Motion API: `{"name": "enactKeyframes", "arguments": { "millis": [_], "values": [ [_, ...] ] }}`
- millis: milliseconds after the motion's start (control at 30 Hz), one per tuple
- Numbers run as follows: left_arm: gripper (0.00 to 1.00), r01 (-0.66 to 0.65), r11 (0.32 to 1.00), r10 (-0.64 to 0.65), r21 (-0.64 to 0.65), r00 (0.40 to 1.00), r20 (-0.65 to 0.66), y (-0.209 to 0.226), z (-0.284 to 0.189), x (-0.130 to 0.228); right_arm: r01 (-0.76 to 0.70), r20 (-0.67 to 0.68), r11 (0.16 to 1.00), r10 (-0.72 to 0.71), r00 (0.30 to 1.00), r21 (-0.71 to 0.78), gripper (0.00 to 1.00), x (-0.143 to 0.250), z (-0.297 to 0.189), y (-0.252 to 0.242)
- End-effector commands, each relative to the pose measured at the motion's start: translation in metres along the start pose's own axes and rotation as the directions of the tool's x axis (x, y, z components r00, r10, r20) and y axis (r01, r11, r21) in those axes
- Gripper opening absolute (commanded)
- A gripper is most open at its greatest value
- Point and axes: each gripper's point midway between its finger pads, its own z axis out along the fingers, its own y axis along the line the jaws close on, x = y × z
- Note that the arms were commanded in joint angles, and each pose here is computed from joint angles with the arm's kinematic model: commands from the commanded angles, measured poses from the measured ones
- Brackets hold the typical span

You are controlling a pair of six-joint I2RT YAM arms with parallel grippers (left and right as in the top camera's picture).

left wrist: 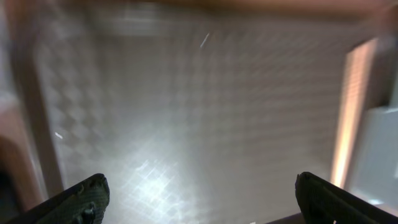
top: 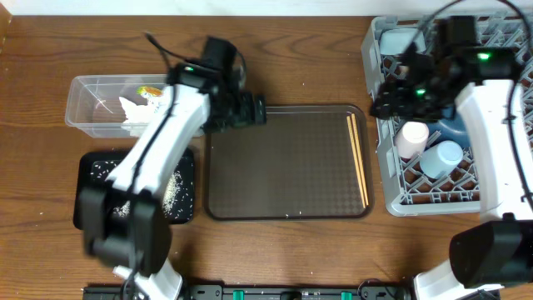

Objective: Sort waste into correct bins and load items into the dishwasher rack
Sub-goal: 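Release the cup and move the right gripper left over the brown tray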

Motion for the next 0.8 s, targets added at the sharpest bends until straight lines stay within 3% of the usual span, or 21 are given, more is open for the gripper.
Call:
{"name": "enactKeyframes", "arguments": {
  "millis": [0, 167, 367, 767],
  "values": [
    [0.98, -0.042, 0.996, 0.021, 0.075, 0.962, 0.271, -0.024, -0.097, -0.031, -0.002, -0.018, 0.998, 0.003, 1.0, 0.068, 0.72, 0.01, 0.012, 0.015],
    [0.98, -0.077, 0.992, 0.022, 0.102, 0.886, 0.463, -0.027, -0.177, -0.028, 0.097, -0.019, 0.989, -0.096, 0.995, 0.115, 0.74, 0.018, 0.046, 0.043],
    [0.98, -0.121, 0.985, 0.032, 0.121, 0.826, 0.563, -0.036, -0.226, -0.009, 0.103, -0.046, 0.961, -0.094, 0.995, 0.256, 0.74, 0.04, 0.081, 0.035],
    [0.98, -0.141, 0.982, 0.037, 0.128, 0.8, 0.599, -0.039, -0.244, 0.0, 0.192, -0.071, 0.942, -0.18, 0.981, 0.275, 0.69, 0.076, 0.145, 0.031]
  ]
}}
